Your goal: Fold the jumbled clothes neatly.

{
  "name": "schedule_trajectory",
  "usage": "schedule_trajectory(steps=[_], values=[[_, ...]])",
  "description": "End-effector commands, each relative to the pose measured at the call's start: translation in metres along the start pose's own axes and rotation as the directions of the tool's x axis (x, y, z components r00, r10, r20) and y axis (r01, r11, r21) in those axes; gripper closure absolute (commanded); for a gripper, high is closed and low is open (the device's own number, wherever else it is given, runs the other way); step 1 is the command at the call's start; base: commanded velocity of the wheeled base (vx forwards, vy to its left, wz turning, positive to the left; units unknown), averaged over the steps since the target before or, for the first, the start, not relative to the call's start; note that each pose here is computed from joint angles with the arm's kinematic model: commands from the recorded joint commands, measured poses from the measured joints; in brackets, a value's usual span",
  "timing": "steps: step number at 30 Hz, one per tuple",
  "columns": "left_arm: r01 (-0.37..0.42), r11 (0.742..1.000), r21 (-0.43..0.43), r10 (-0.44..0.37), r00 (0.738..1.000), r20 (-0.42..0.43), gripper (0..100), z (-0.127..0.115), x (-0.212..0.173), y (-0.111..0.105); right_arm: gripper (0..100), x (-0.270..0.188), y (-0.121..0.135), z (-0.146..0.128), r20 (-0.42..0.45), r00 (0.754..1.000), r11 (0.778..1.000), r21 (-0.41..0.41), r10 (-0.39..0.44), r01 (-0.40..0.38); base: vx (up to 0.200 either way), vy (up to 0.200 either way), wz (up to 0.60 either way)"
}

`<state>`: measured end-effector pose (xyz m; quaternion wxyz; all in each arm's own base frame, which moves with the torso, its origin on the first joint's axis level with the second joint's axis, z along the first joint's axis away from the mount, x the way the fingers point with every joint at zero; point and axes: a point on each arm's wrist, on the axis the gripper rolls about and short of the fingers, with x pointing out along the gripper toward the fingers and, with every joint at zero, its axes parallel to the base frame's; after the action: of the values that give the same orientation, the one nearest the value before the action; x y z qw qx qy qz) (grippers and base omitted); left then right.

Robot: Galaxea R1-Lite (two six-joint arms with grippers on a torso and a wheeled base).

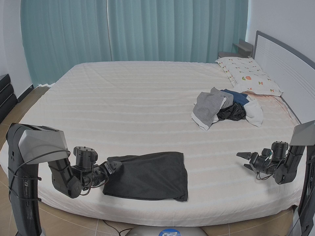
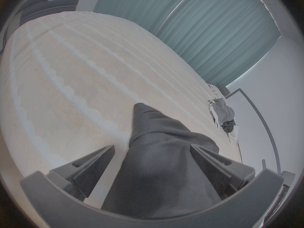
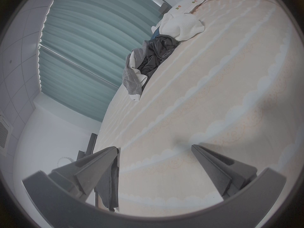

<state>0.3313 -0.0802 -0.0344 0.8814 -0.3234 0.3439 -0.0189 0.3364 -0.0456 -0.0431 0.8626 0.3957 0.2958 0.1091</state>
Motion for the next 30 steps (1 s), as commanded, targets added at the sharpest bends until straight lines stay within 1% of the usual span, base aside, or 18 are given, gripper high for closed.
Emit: schedule_trajectory(steps=[1, 5, 8, 11, 17, 23, 24, 30], values=[[-0.025, 1.0, -0.007, 0.025, 0.999, -0.022, 0, -0.0049, 0.0002, 0.0093, 0, 0.0, -0.0004, -0.0001, 0.0, 1.0, 1.0, 0.001, 0.0, 0.0, 0.0, 0.0, 0.0], [-0.023, 1.0, -0.006, 0.023, 0.999, -0.039, 0, -0.0071, -0.0021, 0.0113, 0, 0.0001, -0.0001, -0.0008, -0.002, 1.0, 1.0, 0.001, 0.0, 0.0, 0.0, 0.0, 0.0], [-0.008, 1.0, -0.003, 0.008, 0.999, -0.032, 0, -0.0064, -0.002, 0.0105, 0, -0.0001, -0.0002, -0.0011, -0.003, 1.0, 1.0, 0.002, -0.001, 0.001, 0.0, 0.0, 0.0], [0.017, 1.0, -0.005, -0.017, 1.0, -0.007, 0, -0.0046, -0.003, 0.0087, 0, 0.0, -0.0008, -0.0008, -0.002, 1.0, 1.0, -0.004, -0.002, 0.002, 0.0, 0.0, 0.0], [0.049, 0.999, 0.02, -0.049, 0.999, -0.007, 0, -0.0064, -0.0017, 0.0065, 0, 0.0001, -0.0006, -0.0014, -0.003, 1.0, 1.0, -0.003, -0.003, 0.003, 0.0, 0.0, 0.0], [0.053, 0.998, 0.024, -0.052, 0.999, -0.014, 0, -0.0078, -0.0025, 0.0068, 0, 0.0001, -0.0006, -0.0014, -0.003, 1.0, 1.0, -0.005, -0.003, 0.003, 0.0, 0.0, 0.0], [0.052, 0.998, 0.025, -0.051, 0.999, -0.015, 100, -0.008, -0.0027, 0.007, 0, 0.0001, -0.0006, -0.0014, -0.003, 1.0, 1.0, -0.005, -0.003, 0.003, 0.0, 0.0, 0.0], [0.048, 0.999, 0.018, -0.048, 0.999, -0.011, 100, -0.0069, -0.0032, 0.008, 0, -0.0004, -0.0013, -0.0027, -0.007, 1.0, 1.0, -0.021, -0.006, 0.006, 0.0, 0.0, 0.0]])
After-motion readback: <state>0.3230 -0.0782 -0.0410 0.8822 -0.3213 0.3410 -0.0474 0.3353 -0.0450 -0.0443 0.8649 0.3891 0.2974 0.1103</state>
